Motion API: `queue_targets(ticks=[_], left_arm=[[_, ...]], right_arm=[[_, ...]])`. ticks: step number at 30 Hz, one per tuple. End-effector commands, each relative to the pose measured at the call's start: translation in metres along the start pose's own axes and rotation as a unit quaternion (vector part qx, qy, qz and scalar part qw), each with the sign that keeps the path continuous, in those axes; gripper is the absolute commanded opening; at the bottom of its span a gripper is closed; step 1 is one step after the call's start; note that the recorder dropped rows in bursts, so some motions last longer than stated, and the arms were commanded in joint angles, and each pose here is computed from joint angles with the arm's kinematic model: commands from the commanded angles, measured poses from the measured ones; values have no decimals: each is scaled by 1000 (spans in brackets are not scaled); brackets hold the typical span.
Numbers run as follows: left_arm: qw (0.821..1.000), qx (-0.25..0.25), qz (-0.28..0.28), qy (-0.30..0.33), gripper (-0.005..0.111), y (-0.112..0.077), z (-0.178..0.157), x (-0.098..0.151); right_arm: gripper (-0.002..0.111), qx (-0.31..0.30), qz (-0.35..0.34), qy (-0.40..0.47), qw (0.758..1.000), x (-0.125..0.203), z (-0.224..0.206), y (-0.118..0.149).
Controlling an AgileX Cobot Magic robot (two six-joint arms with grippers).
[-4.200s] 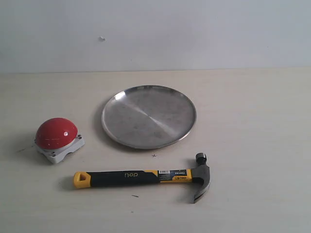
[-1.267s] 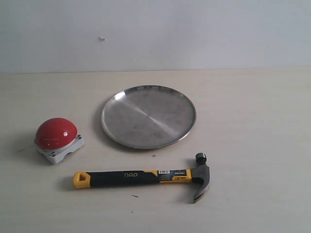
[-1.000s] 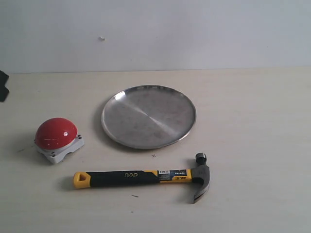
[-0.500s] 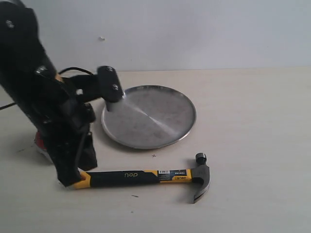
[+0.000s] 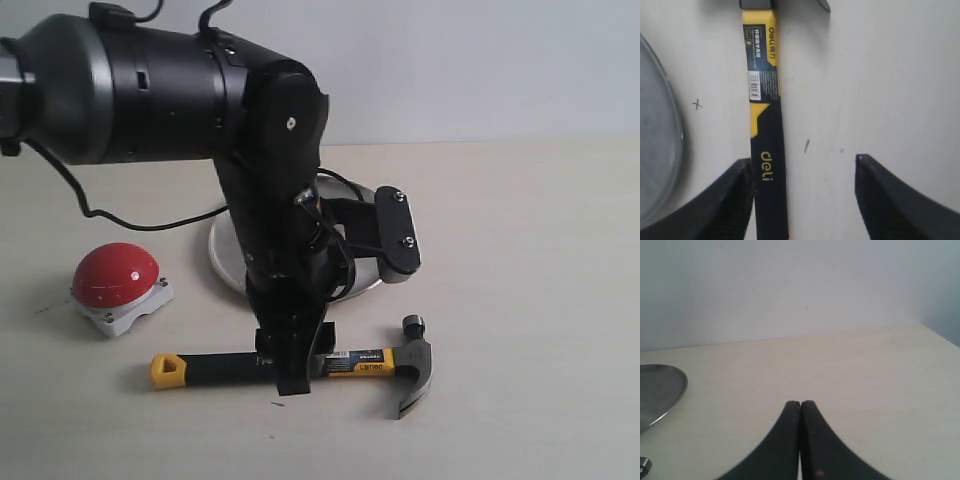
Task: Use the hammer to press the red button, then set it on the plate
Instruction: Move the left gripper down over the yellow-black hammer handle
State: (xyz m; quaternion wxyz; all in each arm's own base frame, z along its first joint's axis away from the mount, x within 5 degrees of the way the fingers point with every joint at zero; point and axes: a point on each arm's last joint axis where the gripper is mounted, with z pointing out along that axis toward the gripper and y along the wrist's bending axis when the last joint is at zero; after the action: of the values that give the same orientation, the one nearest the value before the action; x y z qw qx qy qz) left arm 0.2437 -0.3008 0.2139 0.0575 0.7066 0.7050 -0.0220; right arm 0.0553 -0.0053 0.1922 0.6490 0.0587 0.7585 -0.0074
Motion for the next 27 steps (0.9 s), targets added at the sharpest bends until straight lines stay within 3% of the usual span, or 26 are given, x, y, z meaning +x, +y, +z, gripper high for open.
queue_targets(ticks=[1, 27], left_arm=[[1000, 10, -1, 14, 58, 3, 5, -7], [1000, 10, -1, 16, 58, 4, 6, -7]], right_arm=[[0, 4, -5, -6, 1000, 0, 0, 0], [0, 4, -5, -6, 1000, 0, 0, 0]])
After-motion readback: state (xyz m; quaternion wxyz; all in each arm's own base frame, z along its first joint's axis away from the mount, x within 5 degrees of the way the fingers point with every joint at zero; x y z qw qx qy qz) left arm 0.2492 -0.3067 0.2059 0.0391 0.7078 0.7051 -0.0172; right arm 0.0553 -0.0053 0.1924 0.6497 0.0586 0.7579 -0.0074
